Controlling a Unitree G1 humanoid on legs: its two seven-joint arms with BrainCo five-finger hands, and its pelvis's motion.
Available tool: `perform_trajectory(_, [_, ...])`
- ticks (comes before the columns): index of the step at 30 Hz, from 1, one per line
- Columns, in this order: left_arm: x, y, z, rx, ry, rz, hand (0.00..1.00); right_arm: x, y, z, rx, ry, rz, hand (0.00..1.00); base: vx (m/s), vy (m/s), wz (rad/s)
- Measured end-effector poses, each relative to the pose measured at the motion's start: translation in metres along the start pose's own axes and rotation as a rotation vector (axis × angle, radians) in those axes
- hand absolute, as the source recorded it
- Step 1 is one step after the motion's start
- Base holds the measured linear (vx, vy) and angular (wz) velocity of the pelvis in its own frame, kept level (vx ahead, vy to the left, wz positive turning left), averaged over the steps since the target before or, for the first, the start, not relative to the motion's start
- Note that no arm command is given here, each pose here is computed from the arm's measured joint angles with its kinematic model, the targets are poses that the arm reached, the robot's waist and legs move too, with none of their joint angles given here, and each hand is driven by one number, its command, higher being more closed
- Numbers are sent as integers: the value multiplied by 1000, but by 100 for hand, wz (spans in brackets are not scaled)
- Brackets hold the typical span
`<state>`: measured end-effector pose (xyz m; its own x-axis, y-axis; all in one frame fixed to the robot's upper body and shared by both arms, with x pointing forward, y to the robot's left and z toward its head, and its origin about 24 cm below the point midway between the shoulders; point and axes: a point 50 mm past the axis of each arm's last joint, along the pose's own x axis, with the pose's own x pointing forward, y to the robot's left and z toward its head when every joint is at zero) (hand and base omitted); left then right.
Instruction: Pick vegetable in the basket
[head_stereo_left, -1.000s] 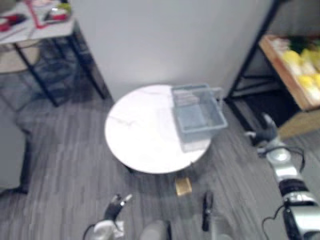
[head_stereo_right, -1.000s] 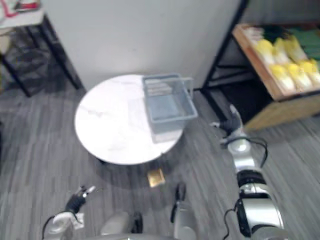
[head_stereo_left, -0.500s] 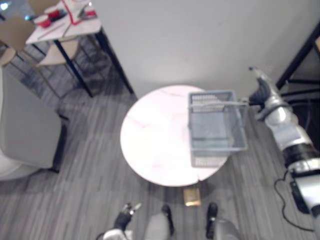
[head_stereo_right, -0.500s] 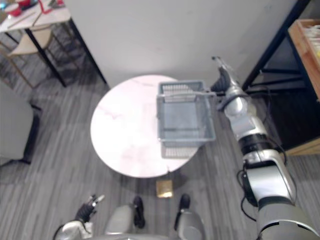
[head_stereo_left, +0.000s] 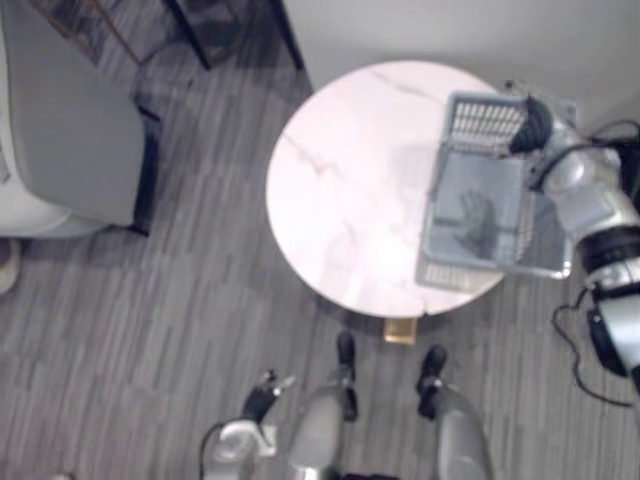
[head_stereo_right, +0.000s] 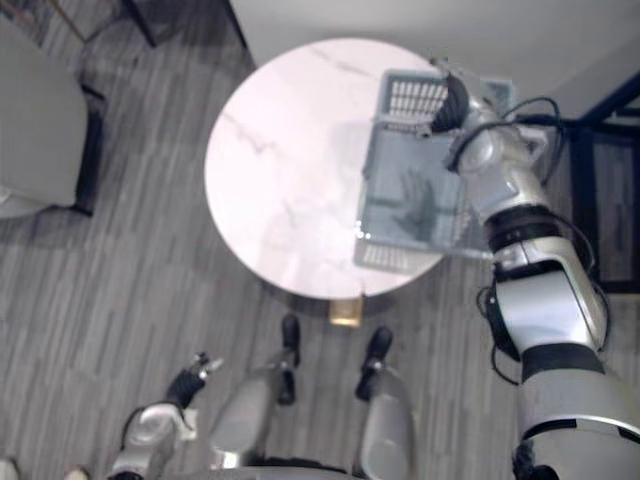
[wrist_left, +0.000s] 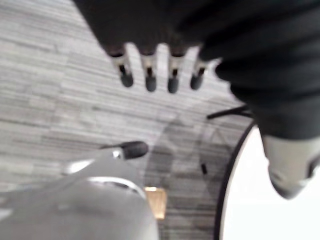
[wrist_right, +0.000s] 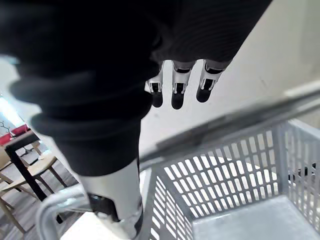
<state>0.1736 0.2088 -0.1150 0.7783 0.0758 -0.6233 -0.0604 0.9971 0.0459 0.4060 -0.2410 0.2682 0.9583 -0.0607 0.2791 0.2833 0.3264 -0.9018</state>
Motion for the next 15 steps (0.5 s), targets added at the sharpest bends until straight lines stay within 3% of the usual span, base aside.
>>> perform_trajectory(4, [7,-8,17,21,-51,-29,0,4,-23,1,-50,37,-43,0,-56,-4,7])
perform_trajectory(5, [8,-9,18,25,-57,-32,0,6,-34,1,-53,49,-53,100,-45,-3,5])
perform_trajectory(15, [7,-15,24,51,-101,-62,0,2,-45,-14,-72,68,-26,100,10,6,-1])
